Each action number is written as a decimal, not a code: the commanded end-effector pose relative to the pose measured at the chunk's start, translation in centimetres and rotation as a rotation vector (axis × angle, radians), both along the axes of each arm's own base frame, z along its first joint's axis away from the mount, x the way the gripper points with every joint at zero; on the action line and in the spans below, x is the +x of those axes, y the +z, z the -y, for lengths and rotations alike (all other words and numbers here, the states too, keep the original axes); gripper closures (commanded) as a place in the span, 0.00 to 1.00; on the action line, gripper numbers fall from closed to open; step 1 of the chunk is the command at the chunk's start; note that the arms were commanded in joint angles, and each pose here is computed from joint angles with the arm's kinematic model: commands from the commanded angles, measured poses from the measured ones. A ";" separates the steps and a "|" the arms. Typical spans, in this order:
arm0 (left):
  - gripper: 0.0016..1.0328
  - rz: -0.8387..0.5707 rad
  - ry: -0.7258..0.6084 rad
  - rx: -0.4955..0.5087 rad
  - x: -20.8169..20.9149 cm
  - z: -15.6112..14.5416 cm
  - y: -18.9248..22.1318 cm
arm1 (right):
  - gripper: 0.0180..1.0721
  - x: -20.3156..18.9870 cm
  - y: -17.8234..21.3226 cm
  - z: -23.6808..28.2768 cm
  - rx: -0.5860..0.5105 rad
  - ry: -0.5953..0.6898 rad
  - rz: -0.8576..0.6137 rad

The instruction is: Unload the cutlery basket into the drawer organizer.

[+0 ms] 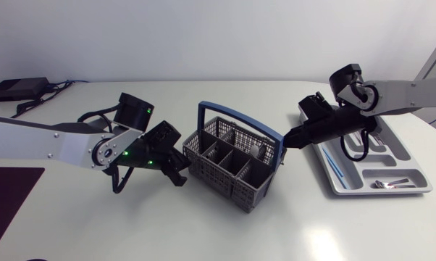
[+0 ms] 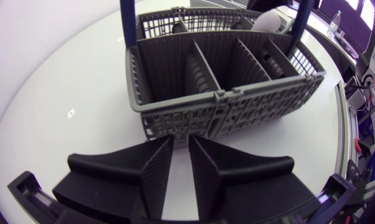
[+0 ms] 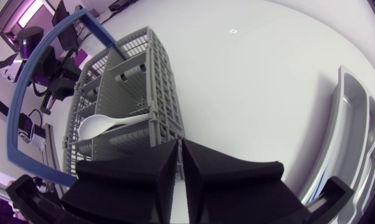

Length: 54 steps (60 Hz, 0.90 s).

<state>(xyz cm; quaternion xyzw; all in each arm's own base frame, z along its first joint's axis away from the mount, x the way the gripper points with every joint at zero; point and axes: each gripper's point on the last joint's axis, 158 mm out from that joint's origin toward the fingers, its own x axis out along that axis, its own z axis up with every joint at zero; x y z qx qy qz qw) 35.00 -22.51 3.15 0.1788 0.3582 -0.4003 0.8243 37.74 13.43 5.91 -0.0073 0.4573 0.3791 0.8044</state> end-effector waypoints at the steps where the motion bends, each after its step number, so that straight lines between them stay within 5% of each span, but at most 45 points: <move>1: 0.78 0.039 0.025 -0.026 2.4 0.3 1.1 | 0.88 -2.6 -0.1 -1.0 0.009 0.044 -0.025; 34: 0.77 0.040 0.073 -0.046 9.5 1.8 0.0 | 0.88 -12.4 -0.1 -6.3 -0.027 0.234 -0.118; 54: 0.67 0.087 0.144 -0.076 6.8 -3.8 4.6 | 0.87 -5.5 1.7 -2.7 -0.132 0.031 0.085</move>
